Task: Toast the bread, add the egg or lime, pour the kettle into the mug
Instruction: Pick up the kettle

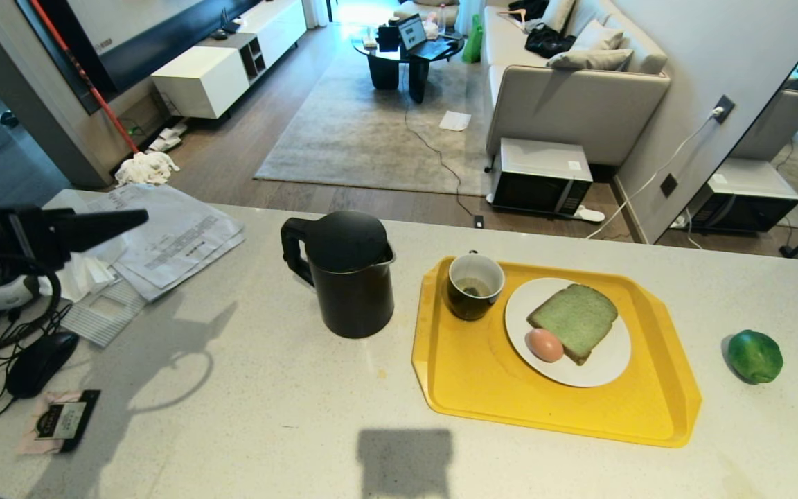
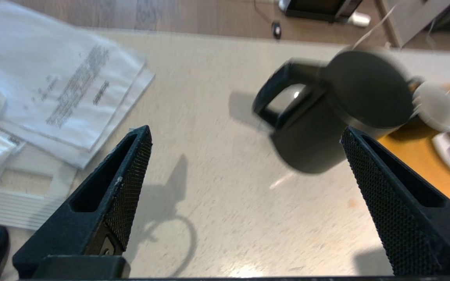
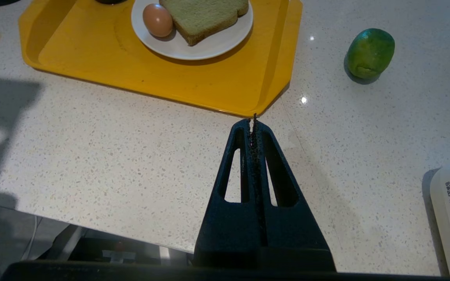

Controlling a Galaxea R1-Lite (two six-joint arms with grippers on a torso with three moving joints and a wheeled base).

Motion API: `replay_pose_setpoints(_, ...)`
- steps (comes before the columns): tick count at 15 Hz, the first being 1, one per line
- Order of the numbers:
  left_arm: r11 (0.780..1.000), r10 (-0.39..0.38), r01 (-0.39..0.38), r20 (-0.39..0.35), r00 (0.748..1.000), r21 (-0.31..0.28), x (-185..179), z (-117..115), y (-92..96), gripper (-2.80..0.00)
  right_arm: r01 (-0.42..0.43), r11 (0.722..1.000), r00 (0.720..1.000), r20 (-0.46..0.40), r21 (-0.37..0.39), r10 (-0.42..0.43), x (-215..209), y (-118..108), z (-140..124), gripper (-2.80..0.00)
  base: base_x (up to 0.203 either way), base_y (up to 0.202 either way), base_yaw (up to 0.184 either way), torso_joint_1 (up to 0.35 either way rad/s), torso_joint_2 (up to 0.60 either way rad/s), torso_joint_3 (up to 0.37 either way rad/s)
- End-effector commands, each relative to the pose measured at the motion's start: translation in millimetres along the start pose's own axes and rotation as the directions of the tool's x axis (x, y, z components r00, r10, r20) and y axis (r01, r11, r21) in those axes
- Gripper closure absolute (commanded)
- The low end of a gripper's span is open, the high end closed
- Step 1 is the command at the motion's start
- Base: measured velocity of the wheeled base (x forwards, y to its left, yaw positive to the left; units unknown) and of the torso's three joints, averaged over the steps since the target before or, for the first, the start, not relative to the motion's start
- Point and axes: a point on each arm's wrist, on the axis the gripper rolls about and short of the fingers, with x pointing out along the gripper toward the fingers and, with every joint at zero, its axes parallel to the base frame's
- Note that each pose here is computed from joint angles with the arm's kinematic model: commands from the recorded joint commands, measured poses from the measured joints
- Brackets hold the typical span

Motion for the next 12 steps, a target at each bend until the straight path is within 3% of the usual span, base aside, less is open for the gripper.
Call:
replay_pose_setpoints(1, 1.0, 0.006, -0.006, -0.049, 0.999, 0.01, 31, -35, 22.4, -2.8, -0.001, 1.0, 1.0, -0.001, -0.002, 0.001, 0, 0, 0, 0.0, 0.0, 0.0, 0.0, 0.0, 0.0, 0.0)
replay_pose_setpoints(5, 0.995, -0.035, 0.025, 0.103, 0.994, 0.097, 83, -65, 49.7, -2.8, -0.001, 1.0, 1.0, -0.001, -0.001, 0.001, 0, 0, 0, 0.0, 0.0, 0.0, 0.0, 0.0, 0.0, 0.0)
replay_pose_setpoints(8, 0.992, -0.095, 0.082, 0.132, 0.987, 0.094, 99, -89, 44.4, -2.8, -0.001, 1.0, 1.0, -0.003, -0.001, 0.001, 0, 0, 0, 0.0, 0.0, 0.0, 0.0, 0.0, 0.0, 0.0)
replay_pose_setpoints(12, 0.986, -0.143, 0.119, 0.217, 0.966, 0.118, 107, -86, 35.1, -2.8, -0.001, 1.0, 1.0, -0.001, -0.001, 0.001, 0, 0, 0, 0.0, 0.0, 0.0, 0.0, 0.0, 0.0, 0.0)
